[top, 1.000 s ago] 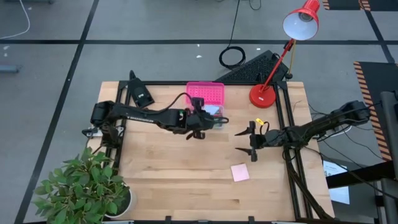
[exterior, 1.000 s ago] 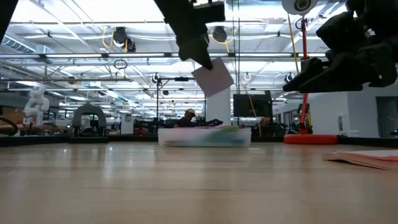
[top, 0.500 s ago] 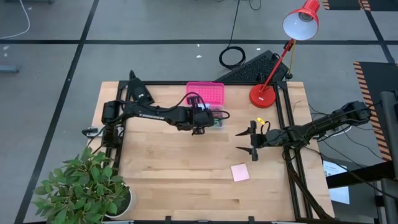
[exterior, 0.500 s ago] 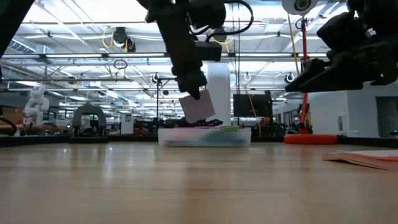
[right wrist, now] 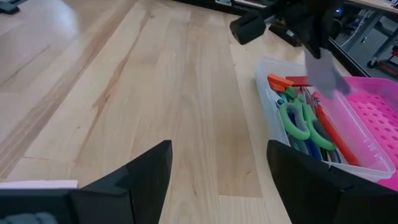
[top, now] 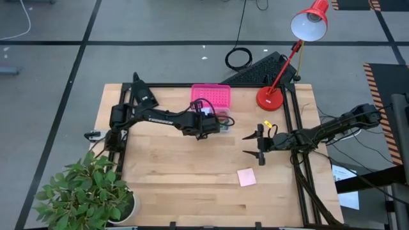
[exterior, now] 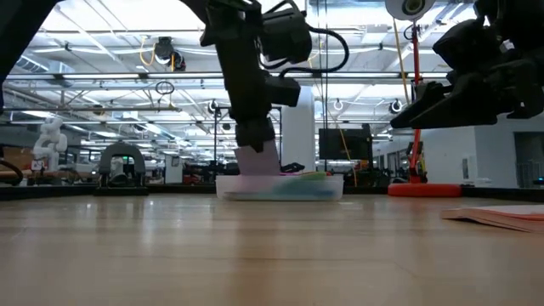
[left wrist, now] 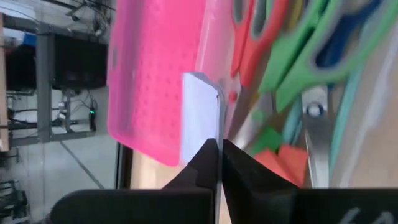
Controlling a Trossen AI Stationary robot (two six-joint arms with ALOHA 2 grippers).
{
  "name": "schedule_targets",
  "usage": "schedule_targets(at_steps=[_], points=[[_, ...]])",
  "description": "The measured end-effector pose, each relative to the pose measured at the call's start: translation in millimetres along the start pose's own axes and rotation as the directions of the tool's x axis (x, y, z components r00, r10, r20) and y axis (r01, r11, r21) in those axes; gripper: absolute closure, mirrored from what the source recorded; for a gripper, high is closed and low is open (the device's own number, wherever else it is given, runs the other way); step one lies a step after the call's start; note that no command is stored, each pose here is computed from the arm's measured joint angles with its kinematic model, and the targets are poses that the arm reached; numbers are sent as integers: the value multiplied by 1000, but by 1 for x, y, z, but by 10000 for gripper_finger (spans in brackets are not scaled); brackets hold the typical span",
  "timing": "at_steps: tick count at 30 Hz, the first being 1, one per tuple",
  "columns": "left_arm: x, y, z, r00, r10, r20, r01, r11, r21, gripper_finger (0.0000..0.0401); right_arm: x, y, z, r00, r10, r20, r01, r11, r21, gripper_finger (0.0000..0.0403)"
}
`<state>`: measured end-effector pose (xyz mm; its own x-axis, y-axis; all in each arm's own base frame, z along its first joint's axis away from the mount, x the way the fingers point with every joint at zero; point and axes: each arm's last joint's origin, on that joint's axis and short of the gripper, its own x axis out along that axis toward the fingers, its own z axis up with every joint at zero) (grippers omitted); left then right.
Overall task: Pack school essentials
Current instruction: Put the blue sticky notes into the supply box
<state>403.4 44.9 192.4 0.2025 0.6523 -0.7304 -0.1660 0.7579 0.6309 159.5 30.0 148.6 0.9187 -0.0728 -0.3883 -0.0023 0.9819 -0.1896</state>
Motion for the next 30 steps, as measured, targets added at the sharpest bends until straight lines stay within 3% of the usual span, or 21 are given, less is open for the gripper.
schedule_targets(at_steps=[10,14,25,30], points=[[16,-7,-2,998,43,-47,-41,998,50,395,0,0,0,1000,0,2,0,1000,2,148],[21,-5,-3,997,42,-58,-39,998,49,372,0,0,0,1000,0,3,0,1000,2,148],[25,-6,-3,978,-201,-48,203,978,56,292,0,0,0,1000,0,2,0,1000,3,148],[24,-8,-3,970,-239,-45,240,970,30,244,0,0,0,1000,0,2,0,1000,3,148]])
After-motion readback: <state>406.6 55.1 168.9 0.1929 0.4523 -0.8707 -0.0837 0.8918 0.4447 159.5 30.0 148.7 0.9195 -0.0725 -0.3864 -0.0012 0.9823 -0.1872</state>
